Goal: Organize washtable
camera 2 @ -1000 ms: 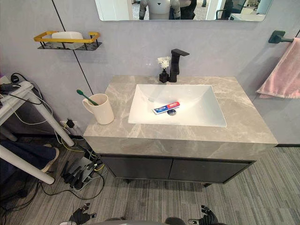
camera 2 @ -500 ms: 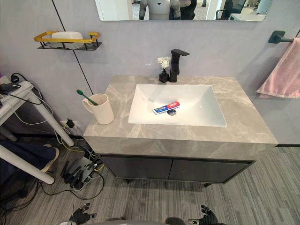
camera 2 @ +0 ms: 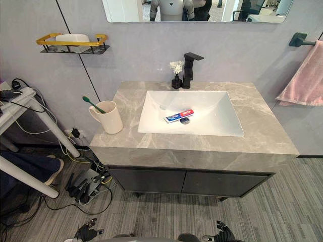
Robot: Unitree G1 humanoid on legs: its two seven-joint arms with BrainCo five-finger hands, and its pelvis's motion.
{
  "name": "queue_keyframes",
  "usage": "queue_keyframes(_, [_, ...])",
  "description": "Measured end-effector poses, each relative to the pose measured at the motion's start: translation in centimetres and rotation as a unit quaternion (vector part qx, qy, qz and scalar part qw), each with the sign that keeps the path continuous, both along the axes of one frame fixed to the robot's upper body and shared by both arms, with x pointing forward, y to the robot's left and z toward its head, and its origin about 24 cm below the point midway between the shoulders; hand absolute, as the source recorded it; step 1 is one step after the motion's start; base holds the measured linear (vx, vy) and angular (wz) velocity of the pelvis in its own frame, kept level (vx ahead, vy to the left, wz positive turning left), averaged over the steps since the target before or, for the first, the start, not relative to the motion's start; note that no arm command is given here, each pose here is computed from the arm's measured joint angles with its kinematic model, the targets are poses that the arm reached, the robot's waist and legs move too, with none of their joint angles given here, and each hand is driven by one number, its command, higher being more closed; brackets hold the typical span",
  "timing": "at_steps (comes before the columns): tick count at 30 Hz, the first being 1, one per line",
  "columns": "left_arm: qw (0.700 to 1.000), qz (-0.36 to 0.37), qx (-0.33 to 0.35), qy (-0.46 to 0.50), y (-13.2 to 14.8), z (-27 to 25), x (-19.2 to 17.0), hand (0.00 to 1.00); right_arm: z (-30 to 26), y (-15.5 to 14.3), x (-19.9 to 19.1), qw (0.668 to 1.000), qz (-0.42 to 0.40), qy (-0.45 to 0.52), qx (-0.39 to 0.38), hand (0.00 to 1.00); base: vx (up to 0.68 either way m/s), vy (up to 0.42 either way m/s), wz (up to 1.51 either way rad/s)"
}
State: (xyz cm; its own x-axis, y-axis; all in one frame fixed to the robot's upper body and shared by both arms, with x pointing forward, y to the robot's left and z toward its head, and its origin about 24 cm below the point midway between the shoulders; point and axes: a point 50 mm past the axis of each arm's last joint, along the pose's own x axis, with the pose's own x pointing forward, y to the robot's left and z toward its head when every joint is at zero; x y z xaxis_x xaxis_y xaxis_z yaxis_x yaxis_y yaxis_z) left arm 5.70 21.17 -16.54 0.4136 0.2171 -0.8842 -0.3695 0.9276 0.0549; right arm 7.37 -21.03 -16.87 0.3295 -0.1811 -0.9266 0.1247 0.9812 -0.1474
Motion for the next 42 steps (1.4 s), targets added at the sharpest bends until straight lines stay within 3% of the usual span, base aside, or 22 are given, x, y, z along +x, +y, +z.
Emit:
queue_keyframes(8, [1.0, 0.0, 0.002, -0.003, 0.1, 0.1, 0.2, 0.0, 0.0, 0.1, 0.2, 1.0, -0.028, -0.008, 0.009, 0.0, 0.0, 0.0, -0.01])
queue_keyframes(12, [0.999, 0.004, 0.011, -0.036, 0.1, 0.6, 2.3, 0.0, 0.9, 0.3, 2.8, 0.997, -0.031, -0.068, 0.007, 0.0, 0.0, -0.025, -0.09])
queue_keyframes(15, [0.994, 0.03, 0.014, -0.107, 0.0, 2.0, 4.9, 0.0, 2.2, 2.3, 5.1, 0.988, -0.036, -0.148, 0.021, 0.0, 0.0, -0.082, 0.07])
queue_keyframes(19, [0.954, 0.088, -0.006, -0.288, -1.5, 6.9, 10.4, 0.0, 6.4, 3.4, 9.4, 0.954, -0.028, -0.299, 0.022, 0.0, 0.05, -0.114, 0.03])
queue_keyframes(21, [0.942, 0.1, -0.01, -0.32, -2.0, 8.2, 11.2, 0.0, 7.8, 3.3, 10.8, 0.943, -0.025, -0.333, 0.008, 0.0, 0.28, 0.017, -0.27])
queue_keyframes(22, [0.918, 0.116, -0.008, -0.379, -2.5, 10.9, 12.7, 0.0, 10.2, 2.6, 13.0, 0.921, -0.03, -0.387, -0.017, 0.0, 0.47, 0.08, -0.59])
queue_keyframes(25, [0.882, 0.128, -0.007, -0.453, -3.1, 14.5, 14.0, 0.0, 13.0, 2.9, 15.5, 0.89, -0.042, -0.454, -0.015, 0.0, 0.52, 0.144, -0.67])
queue_keyframes(29, [0.866, 0.101, -0.021, -0.49, -4.0, 16.3, 15.4, 0.0, 13.9, 3.9, 15.8, 0.878, -0.045, -0.477, 0.004, 0.0, 0.64, 0.188, -0.3])
queue_keyframes(32, [0.864, 0.043, -0.013, -0.502, -5.1, 17.1, 15.9, 0.0, 14.3, 4.9, 15.9, 0.872, -0.053, -0.487, 0.022, 0.0, 0.58, 0.156, -0.28])
queue_keyframes(38, [0.821, -0.019, -0.008, -0.571, -6.9, 20.6, 16.3, 0.0, 17.2, 7.1, 15.5, 0.835, -0.006, -0.547, 0.061, 0.0, 0.46, 0.02, -0.11])
queue_keyframes(42, [0.82, -0.033, -0.01, -0.571, -7.4, 20.6, 16.4, 0.0, 18.2, 7.0, 15.6, 0.821, -0.008, -0.567, 0.06, 0.0, 0.45, -0.2, 0.17])
